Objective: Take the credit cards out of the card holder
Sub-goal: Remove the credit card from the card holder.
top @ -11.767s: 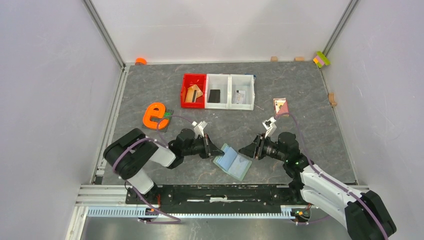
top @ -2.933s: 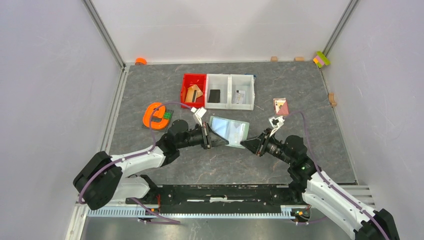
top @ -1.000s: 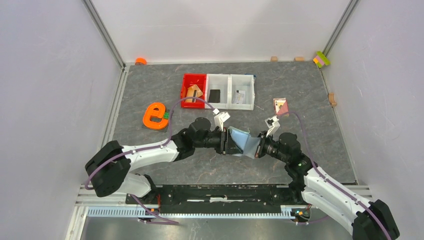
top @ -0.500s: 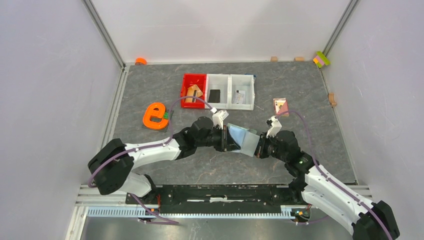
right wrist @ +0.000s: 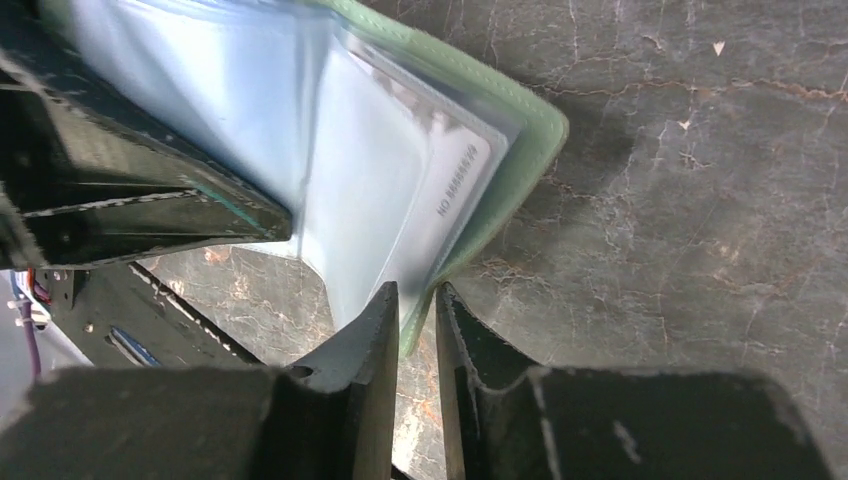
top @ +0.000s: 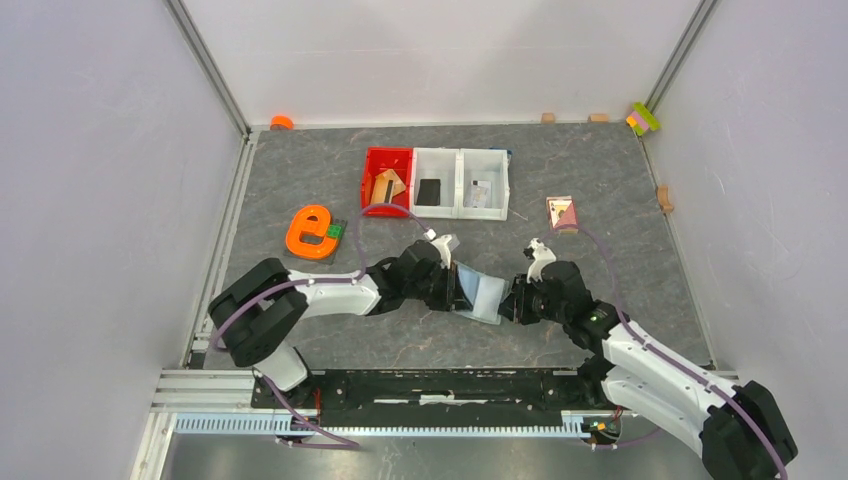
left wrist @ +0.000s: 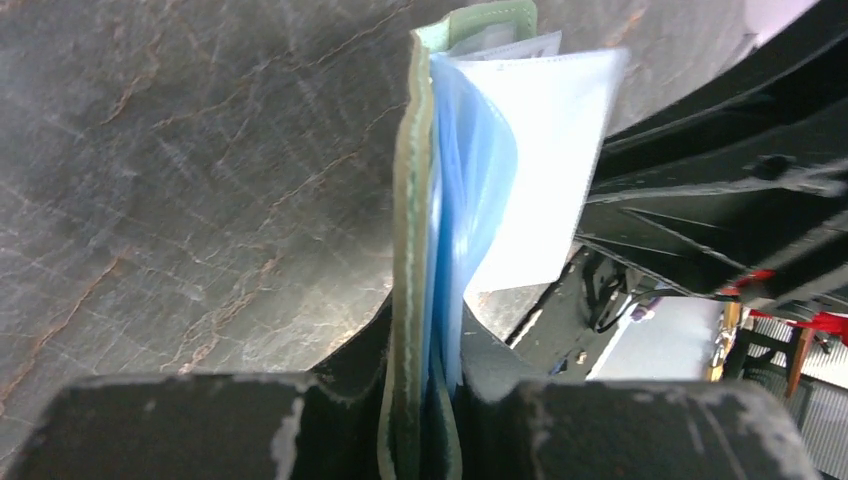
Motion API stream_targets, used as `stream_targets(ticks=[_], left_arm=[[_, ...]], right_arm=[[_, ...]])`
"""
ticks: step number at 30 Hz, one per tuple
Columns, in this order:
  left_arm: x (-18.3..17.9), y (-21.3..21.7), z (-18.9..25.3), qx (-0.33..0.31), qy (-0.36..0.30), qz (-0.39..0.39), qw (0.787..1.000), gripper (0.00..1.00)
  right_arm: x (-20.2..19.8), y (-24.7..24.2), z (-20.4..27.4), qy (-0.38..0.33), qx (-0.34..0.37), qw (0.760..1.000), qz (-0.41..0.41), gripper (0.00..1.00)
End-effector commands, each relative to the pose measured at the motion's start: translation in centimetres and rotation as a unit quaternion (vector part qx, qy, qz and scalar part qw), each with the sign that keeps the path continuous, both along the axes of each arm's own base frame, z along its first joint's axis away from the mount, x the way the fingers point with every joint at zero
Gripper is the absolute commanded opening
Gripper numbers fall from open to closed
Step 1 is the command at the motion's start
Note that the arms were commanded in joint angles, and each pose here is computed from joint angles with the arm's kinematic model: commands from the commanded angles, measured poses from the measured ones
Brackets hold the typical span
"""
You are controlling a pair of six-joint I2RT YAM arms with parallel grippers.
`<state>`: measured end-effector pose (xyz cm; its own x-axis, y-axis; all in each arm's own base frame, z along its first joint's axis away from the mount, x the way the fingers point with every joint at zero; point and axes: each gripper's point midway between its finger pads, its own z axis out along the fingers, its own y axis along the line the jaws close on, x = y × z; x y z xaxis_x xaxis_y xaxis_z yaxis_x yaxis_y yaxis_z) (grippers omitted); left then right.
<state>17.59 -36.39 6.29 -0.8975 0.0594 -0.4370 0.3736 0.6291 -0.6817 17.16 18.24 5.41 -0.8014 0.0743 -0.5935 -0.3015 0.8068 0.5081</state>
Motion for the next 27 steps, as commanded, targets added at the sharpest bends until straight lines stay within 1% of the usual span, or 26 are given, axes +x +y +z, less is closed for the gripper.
stream_targets(ticks=[1,4,5,7,15,18,22,27], left_arm=[[-0.1,-0.1,-1.1,0.019,-0.001,-0.011,1.0,0.02],[-0.3,-0.1,-1.6,0.021,0.005,-0.015,1.0,0.02],[-0.4,-0.3,-1.6,0.016,0.005,-0.019,1.0,0.02],[-0.5,-0.7,-1.3,0.002,0.006,-0.027,1.0,0.02],[-0.9,-1.1,-1.6,-0.004,0.017,-0.04,0.999,0.02],[-1.1,-1.4,-1.7,-0.01,0.022,-0.046,0.999,0.02],[-1.3,-1.6,-1.9,-0.012,0.027,-0.053,0.998,0.04],[-1.6,-1.7,-2.3,-0.013,0.035,-0.06,0.998,0.16]], right_arm=[[1.4,1.4,2.0,-0.042,0.022,0.999,0.019,0.28],[1.4,1.7,1.6,-0.033,0.022,0.999,0.027,0.38],[1.4,1.8,1.5,-0.032,0.022,0.999,0.029,0.39],[1.4,2.0,1.4,-0.027,0.023,0.999,0.032,0.4],[1.5,3.1,2.3,-0.047,0.064,0.996,0.046,0.39],[1.3,3.6,2.2,-0.042,0.074,0.995,0.056,0.39],[1.1,4.0,1.4,-0.029,0.076,0.995,0.063,0.34],[1.1,4.1,0.7,-0.021,0.076,0.995,0.061,0.21]])
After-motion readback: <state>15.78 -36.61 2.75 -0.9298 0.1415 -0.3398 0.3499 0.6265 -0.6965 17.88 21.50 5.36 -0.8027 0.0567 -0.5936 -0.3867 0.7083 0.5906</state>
